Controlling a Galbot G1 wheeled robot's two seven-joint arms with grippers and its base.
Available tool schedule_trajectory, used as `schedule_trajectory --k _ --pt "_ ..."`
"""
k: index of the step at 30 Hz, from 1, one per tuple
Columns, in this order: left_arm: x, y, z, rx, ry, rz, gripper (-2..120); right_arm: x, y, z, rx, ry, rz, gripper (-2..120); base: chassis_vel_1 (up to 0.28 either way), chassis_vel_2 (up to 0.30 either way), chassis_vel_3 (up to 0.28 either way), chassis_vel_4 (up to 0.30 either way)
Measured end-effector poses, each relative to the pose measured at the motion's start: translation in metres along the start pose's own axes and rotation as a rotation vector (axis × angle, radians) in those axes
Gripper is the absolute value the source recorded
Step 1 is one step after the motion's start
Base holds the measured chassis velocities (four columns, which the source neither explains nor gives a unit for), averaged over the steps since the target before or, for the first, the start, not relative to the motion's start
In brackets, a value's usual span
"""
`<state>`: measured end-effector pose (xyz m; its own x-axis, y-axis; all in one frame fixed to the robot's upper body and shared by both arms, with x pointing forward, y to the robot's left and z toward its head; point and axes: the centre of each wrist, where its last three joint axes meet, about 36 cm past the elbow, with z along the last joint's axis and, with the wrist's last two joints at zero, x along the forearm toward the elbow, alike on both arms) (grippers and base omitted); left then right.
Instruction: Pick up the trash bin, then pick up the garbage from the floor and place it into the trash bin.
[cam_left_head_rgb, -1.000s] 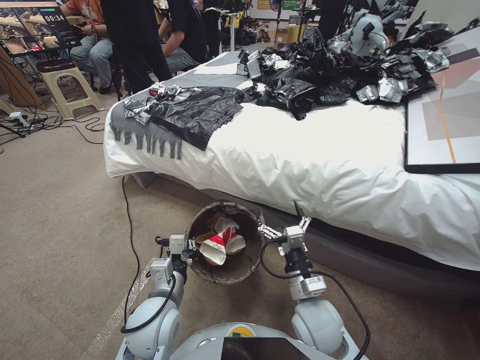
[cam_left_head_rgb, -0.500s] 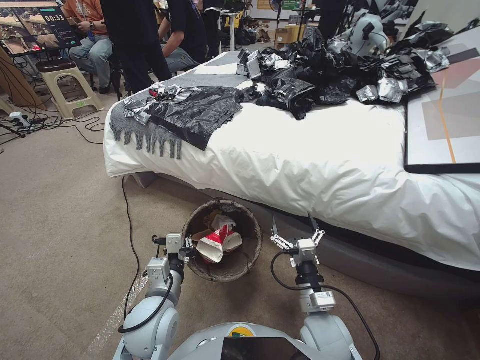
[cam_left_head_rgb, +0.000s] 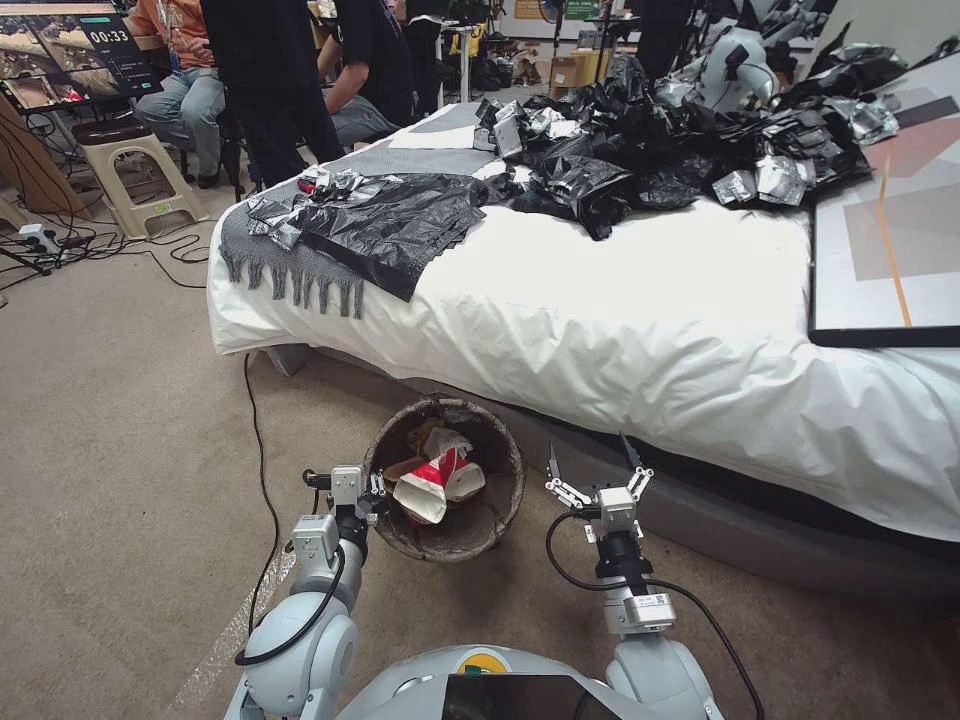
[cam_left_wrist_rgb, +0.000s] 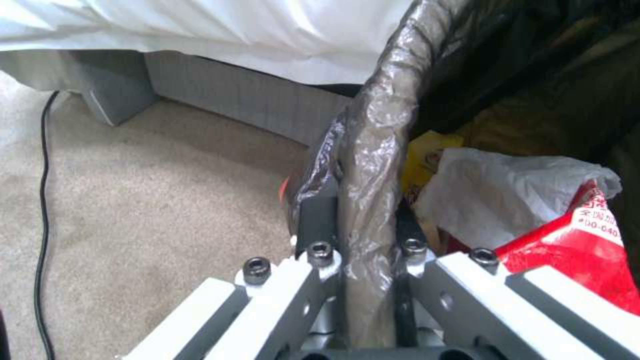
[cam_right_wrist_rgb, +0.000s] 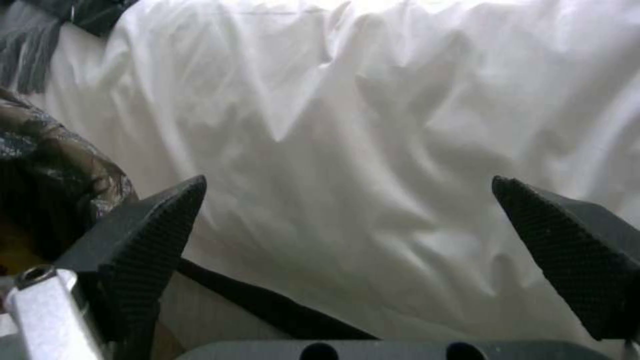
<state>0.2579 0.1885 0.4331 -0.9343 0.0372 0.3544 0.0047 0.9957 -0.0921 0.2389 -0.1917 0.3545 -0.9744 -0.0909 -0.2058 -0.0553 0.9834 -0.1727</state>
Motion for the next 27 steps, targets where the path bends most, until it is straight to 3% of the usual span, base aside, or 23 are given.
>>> schedule_trajectory --k 27 --pt "0.0003 -0.0007 0.0001 0.005 -0.010 0.009 0 -0.0081 -0.0025 0.0013 -0.004 -0.010 0.005 100 0.028 0.024 0.026 0.025"
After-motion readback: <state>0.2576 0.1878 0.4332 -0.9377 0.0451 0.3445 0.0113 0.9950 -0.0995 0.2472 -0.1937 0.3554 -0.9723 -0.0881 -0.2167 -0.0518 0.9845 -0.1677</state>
